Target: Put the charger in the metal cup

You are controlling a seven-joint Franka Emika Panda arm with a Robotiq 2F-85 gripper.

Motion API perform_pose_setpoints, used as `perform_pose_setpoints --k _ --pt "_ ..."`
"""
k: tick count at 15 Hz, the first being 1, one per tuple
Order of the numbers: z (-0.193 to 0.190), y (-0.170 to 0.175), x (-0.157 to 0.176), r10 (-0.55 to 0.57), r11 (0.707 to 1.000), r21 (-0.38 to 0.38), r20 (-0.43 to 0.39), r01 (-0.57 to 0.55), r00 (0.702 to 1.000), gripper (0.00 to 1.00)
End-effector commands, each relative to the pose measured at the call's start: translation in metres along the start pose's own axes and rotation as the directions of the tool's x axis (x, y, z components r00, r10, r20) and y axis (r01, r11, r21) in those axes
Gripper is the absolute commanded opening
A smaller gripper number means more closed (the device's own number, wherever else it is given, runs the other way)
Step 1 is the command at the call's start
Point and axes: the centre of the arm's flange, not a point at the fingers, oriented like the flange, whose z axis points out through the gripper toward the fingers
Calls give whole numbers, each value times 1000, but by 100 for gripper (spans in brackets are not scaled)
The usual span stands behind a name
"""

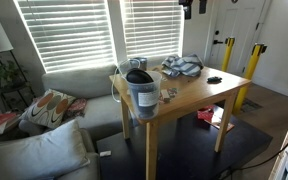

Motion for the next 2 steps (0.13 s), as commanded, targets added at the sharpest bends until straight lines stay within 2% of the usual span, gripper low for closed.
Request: perform_pose_setpoints --k 1,2 --pt "2 -1 1 -1 1000 -1 3 1 1000 100" --pt "2 -1 2 -1 1000 -1 5 1 1000 100"
